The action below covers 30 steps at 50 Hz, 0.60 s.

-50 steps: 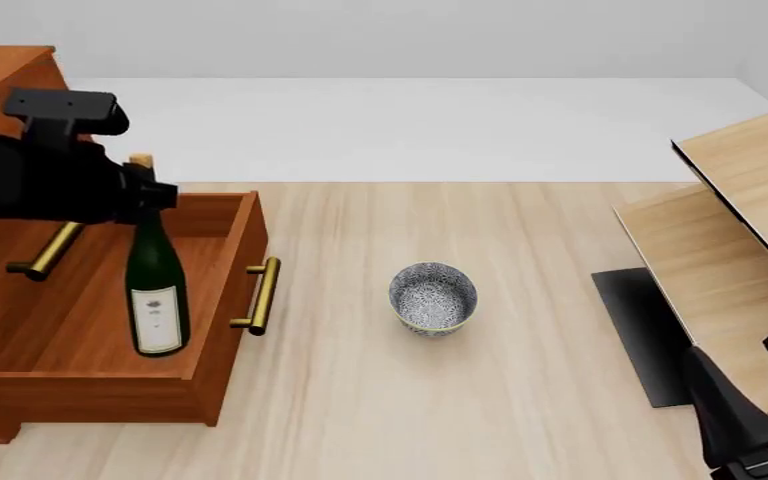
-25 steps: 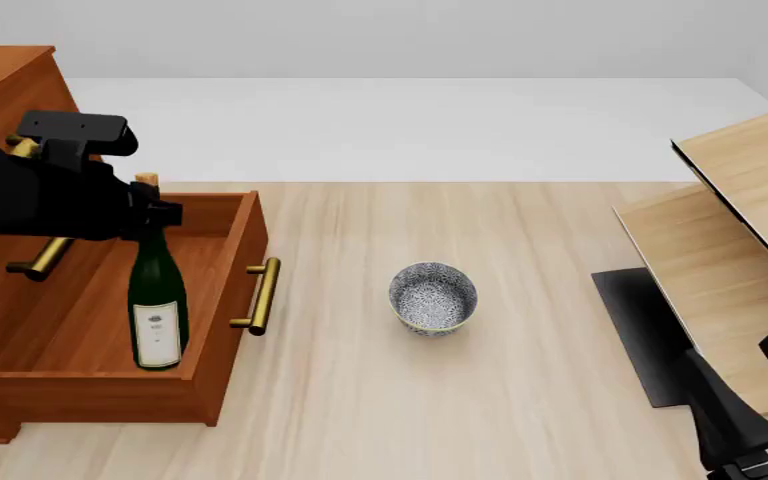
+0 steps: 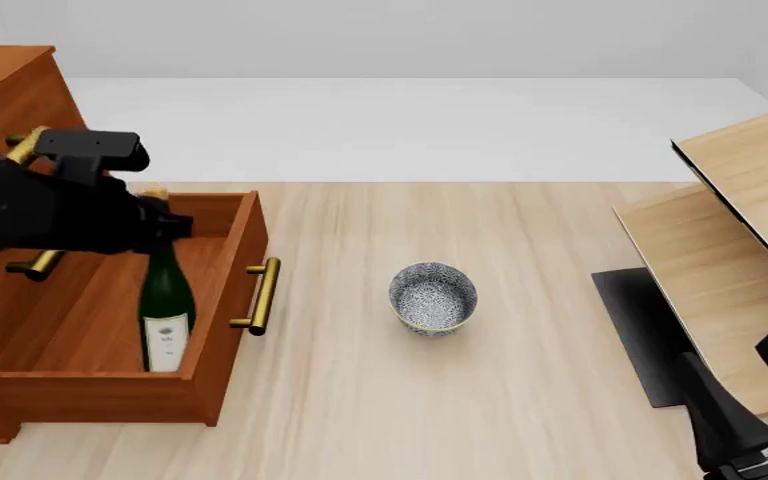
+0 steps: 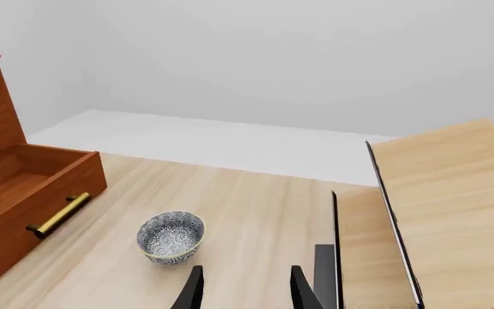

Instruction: Put the wine bottle in the bottom drawer of the cabinet.

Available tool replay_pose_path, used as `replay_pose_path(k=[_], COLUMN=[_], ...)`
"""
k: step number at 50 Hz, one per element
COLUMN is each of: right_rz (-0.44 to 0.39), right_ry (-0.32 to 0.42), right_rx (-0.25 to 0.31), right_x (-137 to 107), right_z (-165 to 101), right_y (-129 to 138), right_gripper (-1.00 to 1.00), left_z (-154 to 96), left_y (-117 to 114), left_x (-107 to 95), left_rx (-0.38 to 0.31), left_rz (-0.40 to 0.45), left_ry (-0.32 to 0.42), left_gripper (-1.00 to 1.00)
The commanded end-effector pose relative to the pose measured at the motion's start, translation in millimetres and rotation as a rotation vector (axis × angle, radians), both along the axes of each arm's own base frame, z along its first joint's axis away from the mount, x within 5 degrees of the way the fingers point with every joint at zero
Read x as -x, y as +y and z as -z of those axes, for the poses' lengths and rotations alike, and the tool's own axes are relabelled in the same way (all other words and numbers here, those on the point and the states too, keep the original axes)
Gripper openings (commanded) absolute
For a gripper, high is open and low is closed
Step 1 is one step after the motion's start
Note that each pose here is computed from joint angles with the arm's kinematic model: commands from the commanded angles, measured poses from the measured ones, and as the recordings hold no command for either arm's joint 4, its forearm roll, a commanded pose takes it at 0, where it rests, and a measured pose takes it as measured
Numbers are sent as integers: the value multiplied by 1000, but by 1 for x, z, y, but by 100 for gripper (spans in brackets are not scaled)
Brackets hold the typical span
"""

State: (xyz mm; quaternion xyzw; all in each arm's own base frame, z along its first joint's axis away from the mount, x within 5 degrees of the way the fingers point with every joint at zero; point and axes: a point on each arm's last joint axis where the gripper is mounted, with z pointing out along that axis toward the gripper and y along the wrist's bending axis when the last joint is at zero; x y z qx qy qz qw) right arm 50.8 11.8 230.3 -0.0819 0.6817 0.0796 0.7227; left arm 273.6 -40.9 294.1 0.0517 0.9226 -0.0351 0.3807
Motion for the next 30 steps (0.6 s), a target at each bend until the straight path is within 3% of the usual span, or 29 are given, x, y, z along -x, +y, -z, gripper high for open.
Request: replay_pose_path(k=[1,30], right_rz=[5,10], right_ry=[2,10], right_rx=[1,13], right_x=[0,0], right_z=[0,-1], right_y=[0,-1], right_gripper=[100,100], left_z=[7,42], left_y=[-5,-21], left_x=[-4,-27], left_rx=[25,52], left_rz=[-11,-6], left_ry=[6,43], left_gripper=[-100,-100])
